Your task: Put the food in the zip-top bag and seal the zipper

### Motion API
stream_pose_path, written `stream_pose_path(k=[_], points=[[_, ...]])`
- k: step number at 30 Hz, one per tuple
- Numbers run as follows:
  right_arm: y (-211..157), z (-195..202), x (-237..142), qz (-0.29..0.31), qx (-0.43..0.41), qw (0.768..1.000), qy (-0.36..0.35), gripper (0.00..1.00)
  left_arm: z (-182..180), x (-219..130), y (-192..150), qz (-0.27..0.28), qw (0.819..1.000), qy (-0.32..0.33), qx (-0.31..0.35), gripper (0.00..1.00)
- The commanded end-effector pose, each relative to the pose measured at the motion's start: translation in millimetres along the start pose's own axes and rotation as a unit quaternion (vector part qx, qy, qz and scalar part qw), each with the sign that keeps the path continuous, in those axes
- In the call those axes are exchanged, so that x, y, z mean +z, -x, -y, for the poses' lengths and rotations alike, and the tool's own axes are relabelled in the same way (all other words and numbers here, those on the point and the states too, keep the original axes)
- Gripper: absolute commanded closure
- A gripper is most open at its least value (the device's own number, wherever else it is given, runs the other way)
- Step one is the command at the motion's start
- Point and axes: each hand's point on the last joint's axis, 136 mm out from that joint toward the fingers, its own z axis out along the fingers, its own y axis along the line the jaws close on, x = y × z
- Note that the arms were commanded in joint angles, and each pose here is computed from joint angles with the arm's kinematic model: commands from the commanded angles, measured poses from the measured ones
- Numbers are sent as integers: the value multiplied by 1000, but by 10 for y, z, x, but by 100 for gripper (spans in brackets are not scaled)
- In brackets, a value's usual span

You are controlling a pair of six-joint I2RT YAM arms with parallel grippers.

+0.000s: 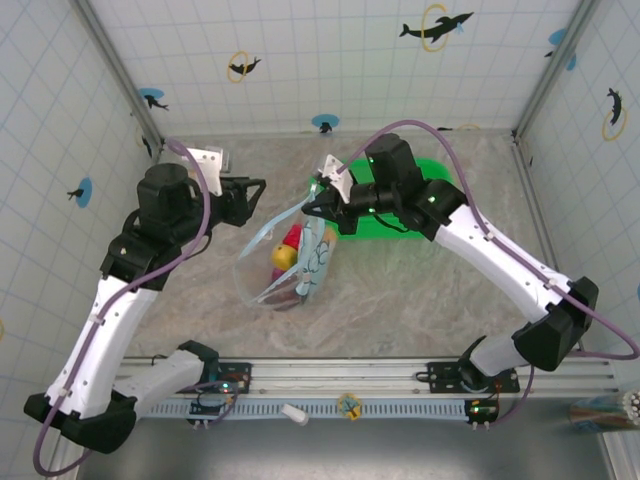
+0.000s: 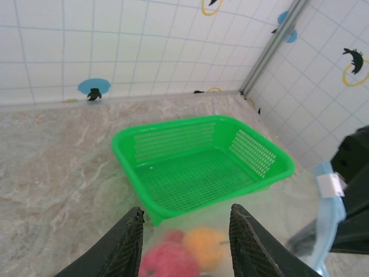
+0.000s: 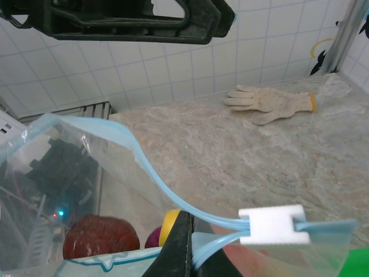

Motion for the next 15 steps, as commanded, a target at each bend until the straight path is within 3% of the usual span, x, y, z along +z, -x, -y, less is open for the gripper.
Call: stream_pose_path(k=[1, 7, 15], points=[[223, -48, -56, 35, -23, 999, 13, 100, 102, -43, -23, 2, 999, -33, 5, 59], [112, 230, -25, 21, 8, 999, -25, 100, 152, -42, -204, -25, 998, -55, -4, 62], [-335, 931, -105, -20, 81, 987, -141, 100, 108, -23, -300, -22, 997, -51, -45, 62]])
